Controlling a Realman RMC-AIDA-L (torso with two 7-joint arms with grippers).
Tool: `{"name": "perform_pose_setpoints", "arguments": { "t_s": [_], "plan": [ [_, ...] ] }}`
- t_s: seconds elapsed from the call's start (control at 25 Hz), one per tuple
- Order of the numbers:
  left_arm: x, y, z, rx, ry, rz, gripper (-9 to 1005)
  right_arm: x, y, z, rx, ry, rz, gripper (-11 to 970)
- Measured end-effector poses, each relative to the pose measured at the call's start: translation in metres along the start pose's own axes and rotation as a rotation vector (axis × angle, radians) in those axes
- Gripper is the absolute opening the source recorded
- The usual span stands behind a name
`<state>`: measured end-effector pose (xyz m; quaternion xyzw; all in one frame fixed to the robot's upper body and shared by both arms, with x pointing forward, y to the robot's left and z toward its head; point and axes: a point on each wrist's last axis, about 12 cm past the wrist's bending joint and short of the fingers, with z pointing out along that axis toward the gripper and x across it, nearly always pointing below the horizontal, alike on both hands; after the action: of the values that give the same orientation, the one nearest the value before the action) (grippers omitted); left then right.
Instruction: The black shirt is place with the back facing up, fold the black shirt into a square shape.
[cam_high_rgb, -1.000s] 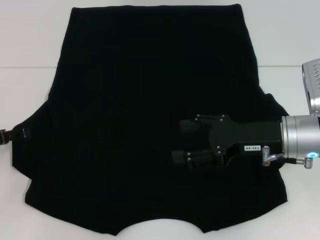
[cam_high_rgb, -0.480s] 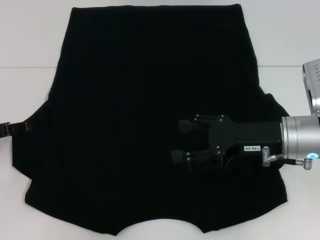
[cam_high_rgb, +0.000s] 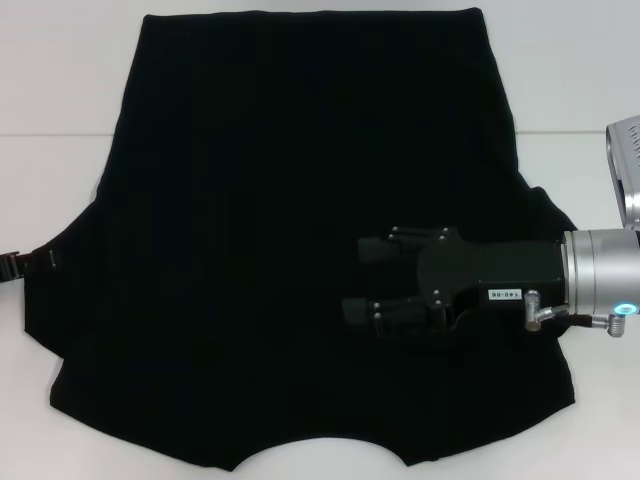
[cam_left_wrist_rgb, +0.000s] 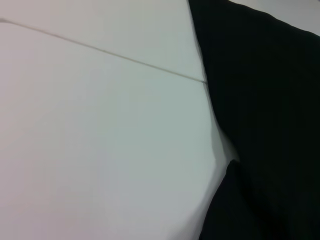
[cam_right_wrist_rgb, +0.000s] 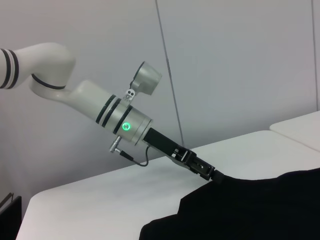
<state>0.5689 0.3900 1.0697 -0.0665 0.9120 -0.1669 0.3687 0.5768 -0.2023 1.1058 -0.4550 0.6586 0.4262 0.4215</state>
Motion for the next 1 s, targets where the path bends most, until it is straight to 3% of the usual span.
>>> {"name": "perform_pose_setpoints", "arguments": {
  "t_s": [0.6, 1.0],
  "plan": [
    [0.002, -0.016, 0.009, 0.036, 0.055, 0.076, 766, -0.002, -0.001, -0.001, 0.007, -0.007, -0.003, 916],
    [-0.001, -0.013, 0.008, 0.007, 0.034, 0.091, 751, -0.004, -0.002, -0.003, 0.015, -0.025, -0.003, 916]
  ]
}}
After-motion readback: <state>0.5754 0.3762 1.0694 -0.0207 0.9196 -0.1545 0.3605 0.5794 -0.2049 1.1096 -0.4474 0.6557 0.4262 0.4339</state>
